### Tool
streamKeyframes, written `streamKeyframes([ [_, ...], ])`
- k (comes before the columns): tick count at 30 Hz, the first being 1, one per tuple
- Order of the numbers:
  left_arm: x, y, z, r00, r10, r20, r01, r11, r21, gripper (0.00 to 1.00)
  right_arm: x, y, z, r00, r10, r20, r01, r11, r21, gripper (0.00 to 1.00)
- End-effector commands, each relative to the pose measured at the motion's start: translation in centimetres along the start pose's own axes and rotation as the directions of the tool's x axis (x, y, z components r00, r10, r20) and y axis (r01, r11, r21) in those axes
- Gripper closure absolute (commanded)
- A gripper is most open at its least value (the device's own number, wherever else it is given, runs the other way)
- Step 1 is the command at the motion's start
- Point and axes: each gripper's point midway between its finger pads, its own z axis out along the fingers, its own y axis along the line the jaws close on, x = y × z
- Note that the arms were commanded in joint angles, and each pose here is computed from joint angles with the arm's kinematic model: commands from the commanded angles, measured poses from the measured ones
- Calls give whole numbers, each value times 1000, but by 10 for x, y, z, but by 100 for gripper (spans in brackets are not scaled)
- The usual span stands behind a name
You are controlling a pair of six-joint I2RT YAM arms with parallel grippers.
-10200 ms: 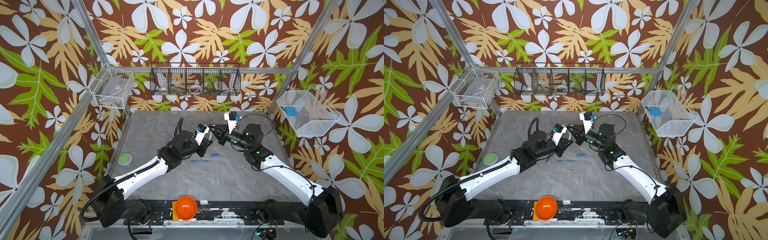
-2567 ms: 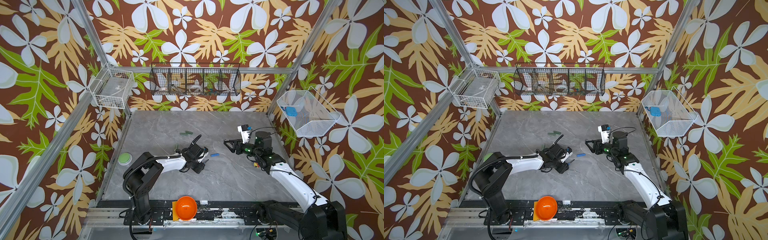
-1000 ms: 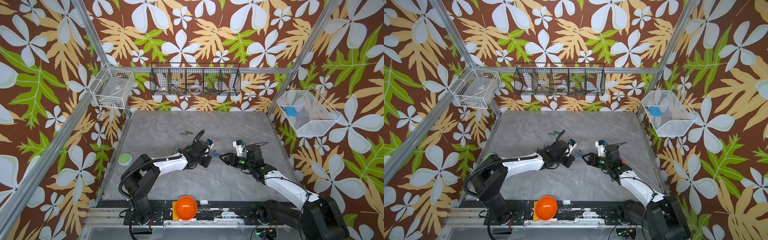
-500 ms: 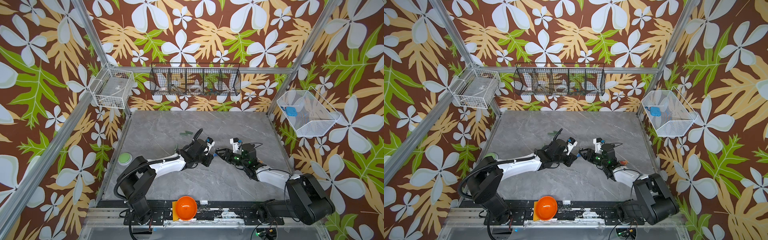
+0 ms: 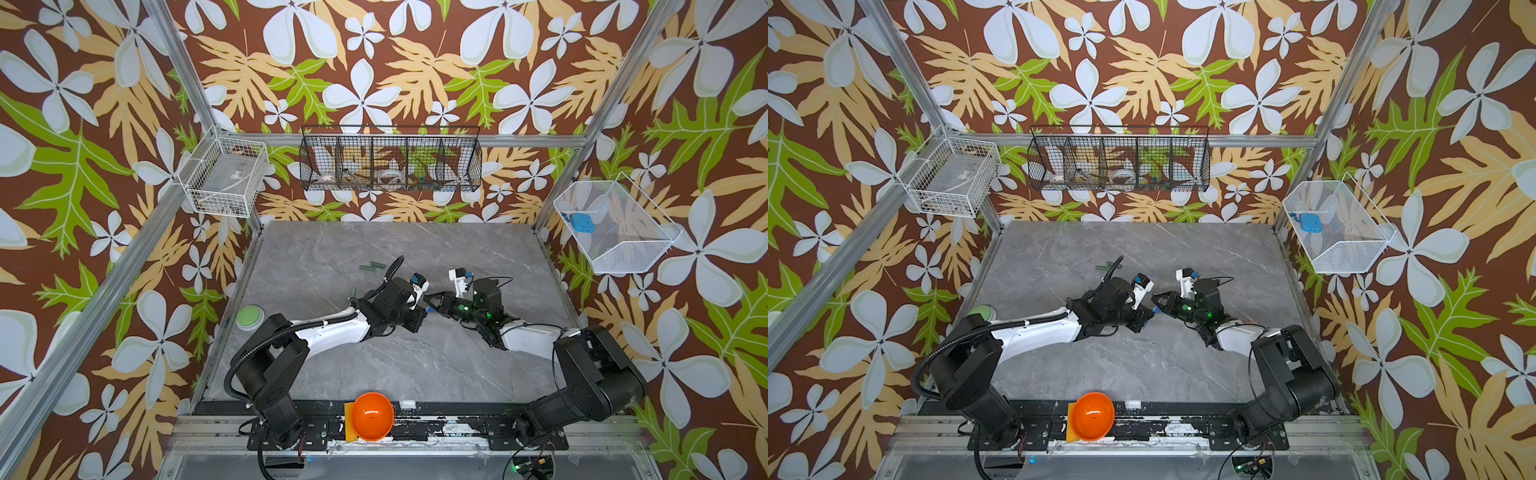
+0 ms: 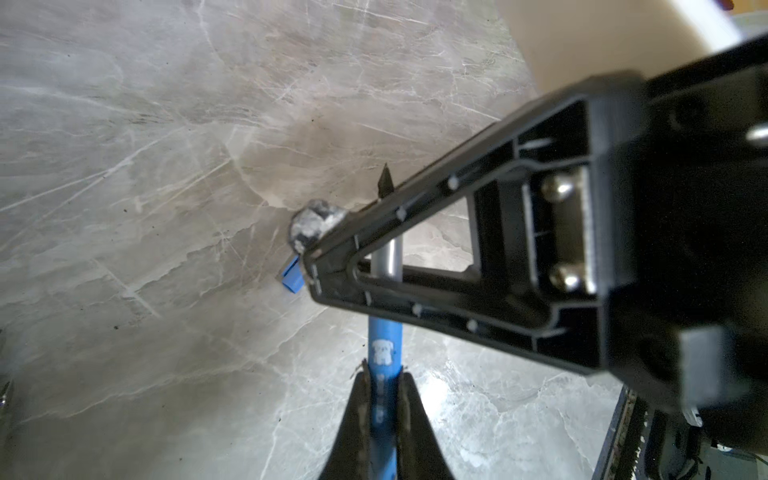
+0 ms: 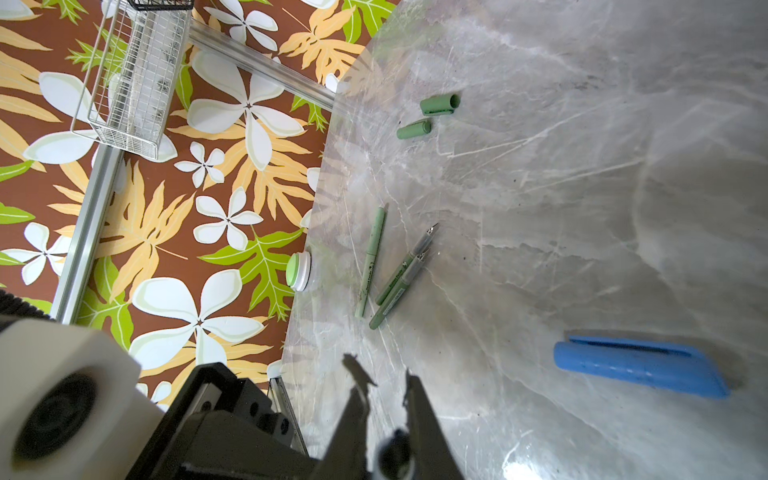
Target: Insert the pens into the pen caps
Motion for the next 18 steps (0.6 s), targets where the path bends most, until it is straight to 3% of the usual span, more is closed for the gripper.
streamKeyframes([
  [1,-11,-5,-3,999,-2,35,1,1000,21,89,-5,15,1,999,-33,4,33,998,-54,100],
  [4,-14,-5,-5,999,-18,40,17,1000,26,51,-7,18,1,996,-87,-26,86,996,-25,100],
  [7,-15,-1,-11,996,-67,58,62,995,76,35,-9,23,0,989,-136,-51,135,991,-14,100],
  [12,-14,-2,-22,990,-122,72,105,973,204,33,-9,30,2,988,-141,-65,138,989,-45,100],
  [18,-6,-15,-17,993,-114,16,105,953,285,44,-11,32,3,989,-139,-50,136,989,-62,100],
])
